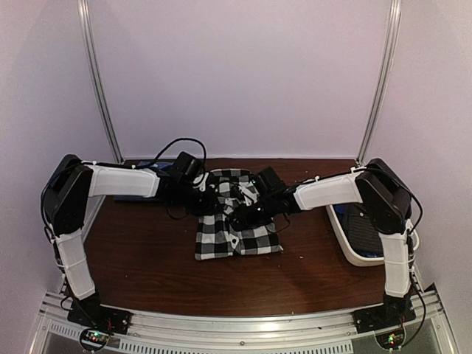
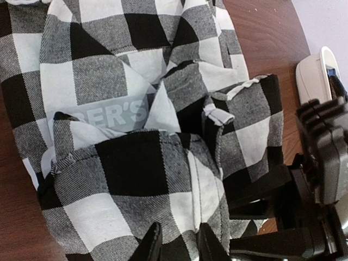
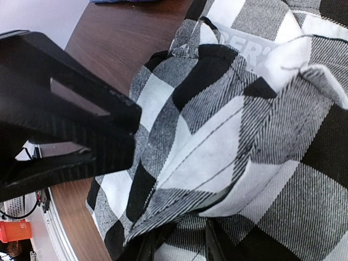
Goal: Fold and stack the long sleeve shirts
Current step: Smooth out the 2/3-rectangle-folded shirt at the center of the board.
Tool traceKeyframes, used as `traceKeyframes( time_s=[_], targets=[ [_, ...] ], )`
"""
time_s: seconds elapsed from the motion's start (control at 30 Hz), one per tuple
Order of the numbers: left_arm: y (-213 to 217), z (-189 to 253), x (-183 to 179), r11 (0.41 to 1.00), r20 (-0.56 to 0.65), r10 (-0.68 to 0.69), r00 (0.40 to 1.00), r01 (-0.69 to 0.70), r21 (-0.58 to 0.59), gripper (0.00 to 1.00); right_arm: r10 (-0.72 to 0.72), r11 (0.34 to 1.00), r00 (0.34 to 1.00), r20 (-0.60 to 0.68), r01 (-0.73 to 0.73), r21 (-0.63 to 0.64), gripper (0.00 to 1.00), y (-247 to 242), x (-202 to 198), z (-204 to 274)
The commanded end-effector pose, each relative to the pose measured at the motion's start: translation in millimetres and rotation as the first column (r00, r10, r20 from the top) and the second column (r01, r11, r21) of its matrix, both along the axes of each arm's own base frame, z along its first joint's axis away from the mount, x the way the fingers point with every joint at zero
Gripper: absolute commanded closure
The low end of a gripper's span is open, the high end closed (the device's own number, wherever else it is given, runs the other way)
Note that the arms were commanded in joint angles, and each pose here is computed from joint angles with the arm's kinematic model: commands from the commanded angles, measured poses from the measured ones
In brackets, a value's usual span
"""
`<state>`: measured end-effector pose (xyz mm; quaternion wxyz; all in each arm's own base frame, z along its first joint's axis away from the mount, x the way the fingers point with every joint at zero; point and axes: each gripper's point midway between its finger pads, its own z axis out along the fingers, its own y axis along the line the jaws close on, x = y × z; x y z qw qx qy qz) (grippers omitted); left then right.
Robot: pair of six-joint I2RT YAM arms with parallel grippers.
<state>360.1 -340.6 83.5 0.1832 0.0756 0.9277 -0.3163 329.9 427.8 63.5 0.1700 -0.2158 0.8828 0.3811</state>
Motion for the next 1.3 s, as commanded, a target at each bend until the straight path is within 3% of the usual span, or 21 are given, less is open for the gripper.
traceKeyframes(
  time_s=[0.0,0.3,0.9,1.27],
  targets=[
    [1.8,22.9,4.0,0.999,0.054,0.021,0.998,-0.019,-0.03,0.76,-0.001,0.999,1.0,0.028,0.0,0.045,0.66,13.3,17.4,8.0],
    [4.0,19.3,0.7,0.999,0.044,0.019,0.999,-0.018,-0.026,0.76,-0.045,0.996,0.997,0.061,0.04,0.076,0.6,11.0,64.4,11.8],
    [-6.9,5.6,-0.6,0.998,0.014,-0.017,1.0,0.017,-0.052,0.76,-0.081,0.98,0.997,0.02,0.076,0.184,0.52,15.6,116.8,5.8],
    [-32.7,-31.3,34.6,0.999,0.016,-0.03,0.999,0.03,-0.044,0.76,-0.21,0.964,0.975,0.073,0.194,0.179,0.4,-34.2,148.9,38.8]
  ],
)
